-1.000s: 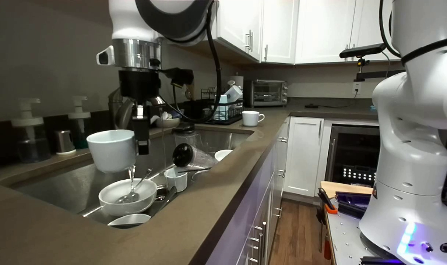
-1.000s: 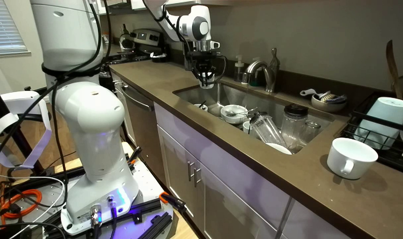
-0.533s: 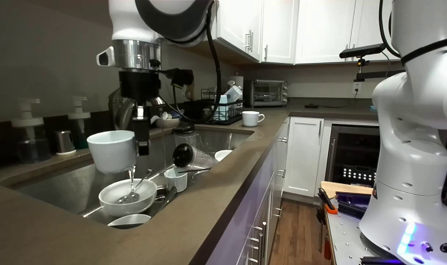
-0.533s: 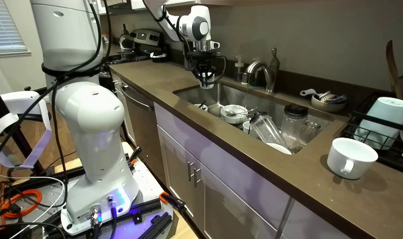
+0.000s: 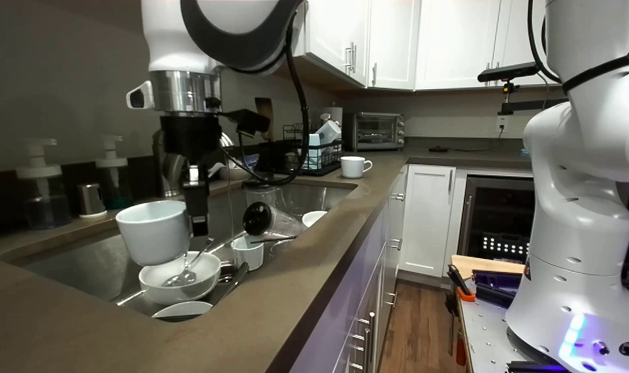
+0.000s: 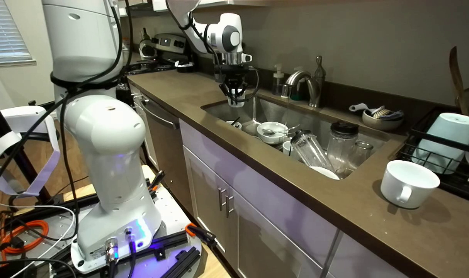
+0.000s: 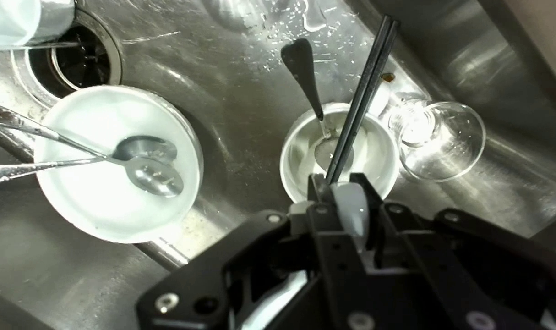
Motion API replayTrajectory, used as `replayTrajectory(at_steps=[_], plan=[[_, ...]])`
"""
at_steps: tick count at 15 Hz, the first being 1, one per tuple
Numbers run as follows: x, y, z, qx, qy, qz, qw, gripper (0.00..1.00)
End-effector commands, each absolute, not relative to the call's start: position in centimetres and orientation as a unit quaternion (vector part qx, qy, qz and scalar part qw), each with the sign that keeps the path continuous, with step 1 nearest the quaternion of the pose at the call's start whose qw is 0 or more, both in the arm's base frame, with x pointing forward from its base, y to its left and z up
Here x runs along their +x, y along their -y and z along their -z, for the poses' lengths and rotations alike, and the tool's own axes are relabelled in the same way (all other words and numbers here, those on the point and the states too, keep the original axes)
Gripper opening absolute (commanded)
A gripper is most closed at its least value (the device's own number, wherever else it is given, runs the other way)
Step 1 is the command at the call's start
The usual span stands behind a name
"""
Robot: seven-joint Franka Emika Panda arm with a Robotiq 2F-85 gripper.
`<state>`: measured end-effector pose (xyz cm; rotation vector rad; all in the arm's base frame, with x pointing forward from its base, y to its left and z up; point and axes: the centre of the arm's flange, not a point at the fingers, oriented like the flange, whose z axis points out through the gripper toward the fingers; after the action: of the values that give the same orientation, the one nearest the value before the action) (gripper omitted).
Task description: Pick up the mug cup from the countertop, move it to the right and then move it to the left back on the countertop.
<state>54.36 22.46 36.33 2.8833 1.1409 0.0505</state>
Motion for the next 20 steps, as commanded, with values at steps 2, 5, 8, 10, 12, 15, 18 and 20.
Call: replayTrajectory(at_steps=[2, 5, 8, 10, 12, 15, 18, 20], plan=[[54.9, -24.9, -38.1, 0.918, -0.394, -0.033, 0.017, 0.05], [55.0, -26.4, -39.0, 0.912, -0.407, -0.041, 0.02, 0.05], [55.6, -28.3, -39.1, 0.906, -0.42, -0.049, 0.011, 0.05], [56.0, -29.6, -38.9, 0.9, -0.432, -0.05, 0.003, 0.05], [56.3, -31.0, -38.5, 0.894, -0.445, -0.054, -0.006, 0.05], [56.6, -33.2, -37.8, 0.882, -0.467, -0.052, -0.018, 0.05], [56.7, -34.9, -37.2, 0.872, -0.485, -0.052, -0.027, 0.05], [56.8, -35.9, -37.0, 0.867, -0.494, -0.052, -0.033, 0.05]])
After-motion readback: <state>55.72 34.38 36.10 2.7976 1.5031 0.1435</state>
